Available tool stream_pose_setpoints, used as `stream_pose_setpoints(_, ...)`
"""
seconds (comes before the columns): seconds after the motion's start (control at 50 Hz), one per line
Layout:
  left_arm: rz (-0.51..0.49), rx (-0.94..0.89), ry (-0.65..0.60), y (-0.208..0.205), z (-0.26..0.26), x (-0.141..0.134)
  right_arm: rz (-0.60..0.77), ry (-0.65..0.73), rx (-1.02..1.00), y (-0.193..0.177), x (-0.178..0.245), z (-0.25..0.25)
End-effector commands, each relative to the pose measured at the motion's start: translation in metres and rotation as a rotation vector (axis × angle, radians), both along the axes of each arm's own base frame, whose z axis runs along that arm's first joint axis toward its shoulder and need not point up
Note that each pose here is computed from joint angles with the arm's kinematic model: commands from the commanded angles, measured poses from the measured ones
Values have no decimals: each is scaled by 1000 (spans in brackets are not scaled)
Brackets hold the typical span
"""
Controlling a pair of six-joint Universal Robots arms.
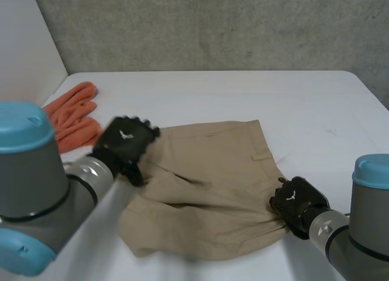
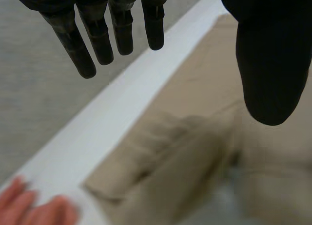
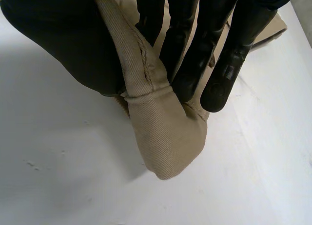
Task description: Fold the laundry.
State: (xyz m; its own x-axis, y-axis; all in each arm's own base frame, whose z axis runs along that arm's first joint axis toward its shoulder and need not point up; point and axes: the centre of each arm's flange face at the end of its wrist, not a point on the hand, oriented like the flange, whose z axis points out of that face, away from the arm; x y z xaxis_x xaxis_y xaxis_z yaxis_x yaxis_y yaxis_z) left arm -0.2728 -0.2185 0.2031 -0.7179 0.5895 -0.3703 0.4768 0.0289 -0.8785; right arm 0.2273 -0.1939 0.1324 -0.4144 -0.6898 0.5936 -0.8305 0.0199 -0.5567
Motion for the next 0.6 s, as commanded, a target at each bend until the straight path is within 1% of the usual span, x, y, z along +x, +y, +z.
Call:
stream_pose_setpoints(0.02, -50, 175, -73, 31, -27, -1, -24, -2, -5, -7, -4, 2)
stream_pose_setpoints(0.08, -58, 210, -98, 41, -31, 2, -31, -2, -12, -9, -5, 3)
stream_pose_setpoints(0.14, -57, 214, -98, 47, -26, 5, -34, -3, -13, -10, -5, 3)
stream_pose_setpoints(0.3, -13, 99, -36, 46, 14, 15, -39, -8, -12, -10, -6, 3)
stream_pose_setpoints(0.32, -11, 63, -18, 48, 25, 16, -43, -13, -11, -11, -6, 3)
stream_pose_setpoints(0.42, -21, 9, 12, 60, 45, 20, -84, -71, -9, -16, -4, 8)
stream_pose_setpoints(0.46, -31, 21, 7, 69, 48, 21, -107, -114, -7, -20, -2, 12)
stream_pose_setpoints(0.54, -62, 121, -37, 90, 37, 23, -147, -191, -11, -30, 1, 21)
stream_pose_setpoints(0.56, -70, 170, -48, 97, 32, 23, -153, -205, -13, -32, 2, 23)
stream_pose_setpoints(0.6, -72, 210, -49, 102, 27, 23, -165, -231, -11, -36, 3, 25)
